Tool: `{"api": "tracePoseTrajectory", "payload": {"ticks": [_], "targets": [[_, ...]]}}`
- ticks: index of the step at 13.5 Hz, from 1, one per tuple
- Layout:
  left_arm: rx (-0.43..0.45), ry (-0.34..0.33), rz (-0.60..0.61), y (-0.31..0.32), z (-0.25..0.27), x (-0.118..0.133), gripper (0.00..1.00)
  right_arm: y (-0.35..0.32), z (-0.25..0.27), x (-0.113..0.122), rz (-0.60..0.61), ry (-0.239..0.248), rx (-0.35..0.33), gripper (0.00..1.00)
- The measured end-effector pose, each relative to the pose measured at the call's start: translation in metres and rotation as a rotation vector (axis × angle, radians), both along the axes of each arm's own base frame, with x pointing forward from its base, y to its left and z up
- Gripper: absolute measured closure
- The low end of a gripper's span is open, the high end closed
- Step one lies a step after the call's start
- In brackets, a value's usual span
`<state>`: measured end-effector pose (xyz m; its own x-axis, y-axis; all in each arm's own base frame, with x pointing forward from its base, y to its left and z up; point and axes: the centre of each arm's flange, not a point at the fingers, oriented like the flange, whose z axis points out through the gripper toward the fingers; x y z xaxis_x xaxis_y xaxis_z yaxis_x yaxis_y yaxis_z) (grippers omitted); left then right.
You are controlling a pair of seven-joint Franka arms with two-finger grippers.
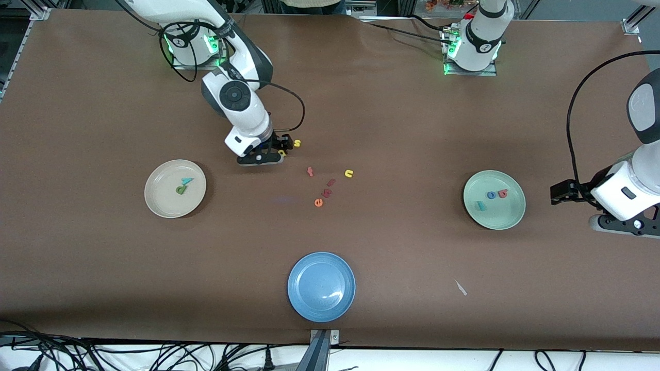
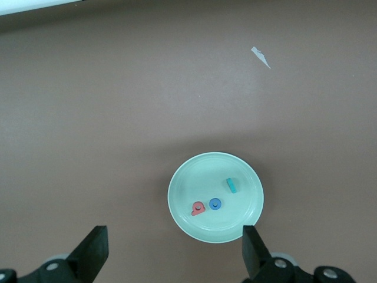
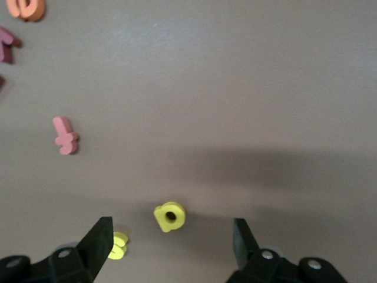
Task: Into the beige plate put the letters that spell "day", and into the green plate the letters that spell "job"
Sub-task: 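Move the right gripper back over the yellow letter among the letters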
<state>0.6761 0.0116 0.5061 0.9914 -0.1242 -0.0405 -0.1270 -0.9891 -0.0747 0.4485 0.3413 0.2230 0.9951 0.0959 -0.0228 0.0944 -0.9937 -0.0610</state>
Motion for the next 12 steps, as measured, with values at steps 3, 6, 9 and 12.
{"api": "tracePoseTrajectory", "payload": {"ticks": [3, 6, 9, 12], "targets": [[0.000, 0.003, 0.000, 0.000, 0.000, 0.000, 0.00, 0.003, -0.011, -0.010, 0.104, -0.042, -0.020, 0.06], [0.000, 0.004, 0.000, 0.000, 0.000, 0.000, 0.00, 0.001, -0.025, -0.023, 0.183, -0.065, 0.003, 0.06], [0.000, 0.004, 0.000, 0.000, -0.001, 0.000, 0.00, -0.002, -0.036, -0.032, 0.223, -0.068, 0.001, 0.06], [0.000, 0.005, 0.000, 0.000, -0.001, 0.000, 0.00, -0.003, -0.042, -0.039, 0.242, -0.075, 0.010, 0.06]]}}
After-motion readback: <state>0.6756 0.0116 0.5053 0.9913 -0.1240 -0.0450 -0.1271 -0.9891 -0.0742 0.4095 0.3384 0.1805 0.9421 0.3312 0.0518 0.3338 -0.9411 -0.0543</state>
